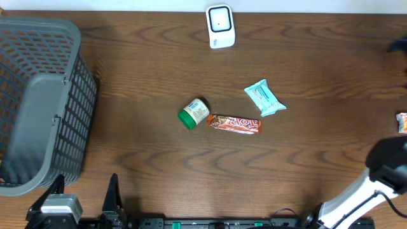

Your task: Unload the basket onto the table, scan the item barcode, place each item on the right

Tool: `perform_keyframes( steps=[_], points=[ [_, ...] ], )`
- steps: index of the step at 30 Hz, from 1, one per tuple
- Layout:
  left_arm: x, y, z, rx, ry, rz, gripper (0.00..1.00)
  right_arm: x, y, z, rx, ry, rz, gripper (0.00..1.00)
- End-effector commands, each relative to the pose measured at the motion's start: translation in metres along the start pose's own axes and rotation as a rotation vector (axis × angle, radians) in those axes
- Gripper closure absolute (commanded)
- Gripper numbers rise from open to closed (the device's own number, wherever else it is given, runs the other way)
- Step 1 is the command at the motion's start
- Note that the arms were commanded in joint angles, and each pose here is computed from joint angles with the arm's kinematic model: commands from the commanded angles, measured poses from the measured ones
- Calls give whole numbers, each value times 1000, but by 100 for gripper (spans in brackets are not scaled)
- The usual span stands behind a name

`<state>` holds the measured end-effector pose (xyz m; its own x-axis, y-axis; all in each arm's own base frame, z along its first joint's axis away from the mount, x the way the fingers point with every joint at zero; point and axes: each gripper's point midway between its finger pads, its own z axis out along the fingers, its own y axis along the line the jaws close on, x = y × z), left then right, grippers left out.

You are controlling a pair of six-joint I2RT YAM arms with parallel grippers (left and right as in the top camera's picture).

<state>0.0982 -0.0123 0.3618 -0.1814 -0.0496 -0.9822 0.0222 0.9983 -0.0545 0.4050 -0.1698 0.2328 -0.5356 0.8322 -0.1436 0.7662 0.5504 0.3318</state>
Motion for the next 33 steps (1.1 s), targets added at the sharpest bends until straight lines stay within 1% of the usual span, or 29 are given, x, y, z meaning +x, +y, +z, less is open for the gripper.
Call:
perform_keyframes(
  steps=[1, 2, 4, 8, 12, 20, 21, 25, 33],
  points=[
    [-1, -2, -2, 6, -8, 16, 2, 55, 48, 29, -75, 161, -336, 1],
    [-1, -2, -2, 6, -8, 16, 2, 69, 56, 35, -75, 184, -414, 1],
    [-1, -2, -2, 6, -8, 16, 2, 93, 72, 48, -88, 229, -487, 1],
    [-1, -2, -2, 6, -8, 16, 2, 145, 96, 67, -207, 371, -642, 1],
    [-1, -2, -2, 6, -8, 16, 2, 174, 93, 84, -218, 467, -674, 1],
    [-1, -2, -2, 6, -8, 16, 2, 224, 60, 122, -327, 718, -507, 1],
    [-1, -2, -2, 6, -8, 16, 2, 232, 52, 130, -318, 745, -486, 3],
    [-1, -2, -2, 6, -8, 16, 2, 249, 28, 155, -274, 784, -409, 6],
    [-1, -2, -2, 6, -8, 16, 2, 268, -4, 196, -203, 773, -269, 7]
  ],
)
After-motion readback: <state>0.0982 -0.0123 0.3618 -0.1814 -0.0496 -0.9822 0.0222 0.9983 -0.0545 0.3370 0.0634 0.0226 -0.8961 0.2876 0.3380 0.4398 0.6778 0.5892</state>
